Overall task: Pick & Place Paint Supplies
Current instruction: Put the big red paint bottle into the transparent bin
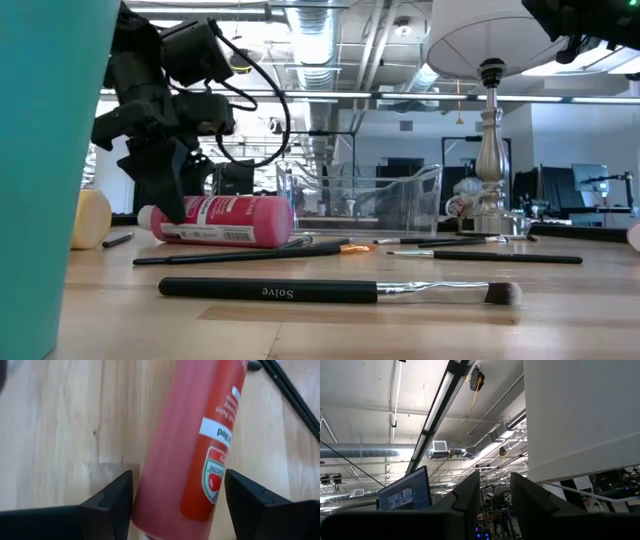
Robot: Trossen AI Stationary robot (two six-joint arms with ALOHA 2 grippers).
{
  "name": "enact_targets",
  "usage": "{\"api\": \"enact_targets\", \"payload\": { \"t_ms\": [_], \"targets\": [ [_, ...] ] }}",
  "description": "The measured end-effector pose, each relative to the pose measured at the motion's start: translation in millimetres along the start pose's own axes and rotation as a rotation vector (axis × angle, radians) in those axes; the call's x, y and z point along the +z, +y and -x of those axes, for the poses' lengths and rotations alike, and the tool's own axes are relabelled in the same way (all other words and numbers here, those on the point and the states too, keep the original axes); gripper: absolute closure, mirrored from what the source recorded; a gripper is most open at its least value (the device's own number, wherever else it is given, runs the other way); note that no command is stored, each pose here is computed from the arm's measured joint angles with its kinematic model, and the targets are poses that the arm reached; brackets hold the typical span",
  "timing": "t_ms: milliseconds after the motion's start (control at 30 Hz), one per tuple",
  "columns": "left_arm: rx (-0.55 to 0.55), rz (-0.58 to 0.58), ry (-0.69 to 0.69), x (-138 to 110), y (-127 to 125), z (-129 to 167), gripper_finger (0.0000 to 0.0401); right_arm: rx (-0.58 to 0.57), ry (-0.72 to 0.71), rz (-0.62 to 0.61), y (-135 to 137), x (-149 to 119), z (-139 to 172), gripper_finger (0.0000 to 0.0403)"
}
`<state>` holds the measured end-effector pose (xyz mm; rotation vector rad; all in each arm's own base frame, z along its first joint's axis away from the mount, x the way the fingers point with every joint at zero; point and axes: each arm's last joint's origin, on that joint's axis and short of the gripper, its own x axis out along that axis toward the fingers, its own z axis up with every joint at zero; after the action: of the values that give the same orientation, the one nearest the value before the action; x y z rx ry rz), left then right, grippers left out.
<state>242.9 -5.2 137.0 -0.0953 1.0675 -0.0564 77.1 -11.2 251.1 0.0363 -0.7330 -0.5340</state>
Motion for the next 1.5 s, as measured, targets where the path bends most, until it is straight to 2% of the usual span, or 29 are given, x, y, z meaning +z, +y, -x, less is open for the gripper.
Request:
{"api": "enact_targets", "payload": {
  "t_ms": [100,267,500,667,833,1100,1200,1367,1500],
  "targets": [
    [0.001,0.031,0.027,-10.6,0.6,-3.7,0.0194,0.000,0.001,0.001,0.0,-0.1,0.0,0.0301],
    [-0.002,0.052,-0.017,-21.0,1.7,-8.9,0.0197,0.000,0.002,0.001,0.1,-0.2,0.0,0.0301],
    [-0.009,0.042,-0.104,-17.6,1.6,-9.7,0.0207,0.009,0.043,0.022,1.3,-2.6,-1.3,0.0301],
    [-0.011,0.040,-0.115,-16.6,1.5,-9.8,0.0213,0.036,0.236,0.010,8.7,5.4,-16.5,0.0293],
    [-0.012,0.041,-0.115,-16.6,1.5,-9.8,0.0225,0.048,0.488,0.051,19.0,3.4,-32.8,0.0259],
    [-0.015,0.074,-0.117,-16.4,1.1,-9.6,0.0262,0.054,0.661,0.084,40.4,-15.8,-61.0,0.0194],
    [-0.021,0.078,-0.118,-16.3,-1.8,-9.8,0.0260,0.125,0.721,0.078,53.2,-26.5,-74.8,0.0179],
    [-0.028,0.059,-0.129,-12.2,-8.1,-8.9,0.0258,0.253,0.841,0.081,74.5,-50.2,-94.6,0.0173],
    [-0.031,0.045,-0.162,-2.7,-12.5,-6.0,0.0260,0.270,0.966,0.126,89.1,-71.3,-110.3,0.0178]
  ]
}}
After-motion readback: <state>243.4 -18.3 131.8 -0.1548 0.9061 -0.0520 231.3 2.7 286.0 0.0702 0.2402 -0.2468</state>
